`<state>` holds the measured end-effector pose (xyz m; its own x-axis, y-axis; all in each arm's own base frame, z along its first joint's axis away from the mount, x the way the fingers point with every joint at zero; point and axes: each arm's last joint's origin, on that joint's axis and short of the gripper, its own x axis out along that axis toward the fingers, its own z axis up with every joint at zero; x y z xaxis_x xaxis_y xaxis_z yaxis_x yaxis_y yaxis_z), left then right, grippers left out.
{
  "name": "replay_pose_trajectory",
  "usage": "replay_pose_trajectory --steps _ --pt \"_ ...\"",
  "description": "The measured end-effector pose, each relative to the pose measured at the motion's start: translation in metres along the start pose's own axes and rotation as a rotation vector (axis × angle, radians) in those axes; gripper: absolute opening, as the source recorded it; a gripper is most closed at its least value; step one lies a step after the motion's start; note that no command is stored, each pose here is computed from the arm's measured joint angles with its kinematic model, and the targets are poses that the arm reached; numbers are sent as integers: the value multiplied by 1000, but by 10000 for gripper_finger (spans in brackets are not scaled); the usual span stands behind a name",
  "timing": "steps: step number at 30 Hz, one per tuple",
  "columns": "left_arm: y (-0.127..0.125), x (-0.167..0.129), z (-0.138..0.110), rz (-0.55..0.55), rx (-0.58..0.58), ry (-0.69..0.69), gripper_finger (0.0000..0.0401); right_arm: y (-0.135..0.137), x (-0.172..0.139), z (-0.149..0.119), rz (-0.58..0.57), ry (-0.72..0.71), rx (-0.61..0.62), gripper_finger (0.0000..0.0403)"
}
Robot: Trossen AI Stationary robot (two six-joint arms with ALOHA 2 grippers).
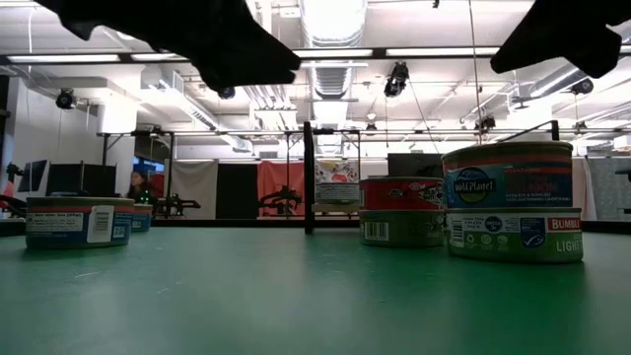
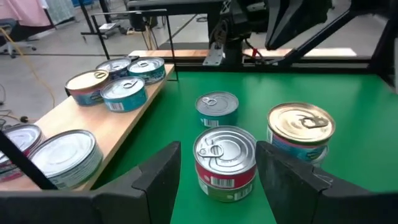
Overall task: Stack canned seafood by type on shelf
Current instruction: Stack the blue/pink tuna can on top of the blue/pink tuna can on the shelf
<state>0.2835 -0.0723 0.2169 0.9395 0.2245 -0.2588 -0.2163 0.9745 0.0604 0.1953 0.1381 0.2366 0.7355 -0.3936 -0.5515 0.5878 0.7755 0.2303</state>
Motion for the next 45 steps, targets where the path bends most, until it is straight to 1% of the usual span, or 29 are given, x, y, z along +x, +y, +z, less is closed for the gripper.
replay_pose_trajectory --steps 8,13,16,19,21,25,26,28,30,33,35,40,45 --pt "-19 34 -6 3 105 55 192 -6 6 -7 -22 4 -12 9" --pt "-32 56 -3 -5 159 69 192 -6 6 -7 -21 5 -9 9" --pt "-38 65 -1 -26 191 83 192 -6 6 -7 -16 17 -7 9" --pt "-42 69 -5 -30 190 95 192 -5 5 -6 -6 26 0 9" --pt "-46 68 -7 -38 178 97 192 -5 7 -5 -9 20 -35 9" --pt "-63 63 -10 -86 188 50 191 -6 11 -1 -25 10 -205 9" --pt "-69 61 -10 -102 200 28 190 -6 12 0 -25 13 -208 9" --pt "-80 58 -9 -130 214 -36 186 -7 13 1 -14 51 -134 9" --pt "-88 57 -10 -149 225 -86 178 -7 15 1 15 139 -47 9" --pt "-93 62 -16 -152 202 -134 159 -7 15 -2 58 294 58 9" --pt "-95 67 -21 -149 185 -149 143 -6 14 -4 73 367 132 9" --pt "-105 83 -23 -143 203 -146 87 -5 8 -7 84 463 257 9" --pt "-111 97 -27 -133 223 -141 14 -6 6 -9 67 530 308 10"
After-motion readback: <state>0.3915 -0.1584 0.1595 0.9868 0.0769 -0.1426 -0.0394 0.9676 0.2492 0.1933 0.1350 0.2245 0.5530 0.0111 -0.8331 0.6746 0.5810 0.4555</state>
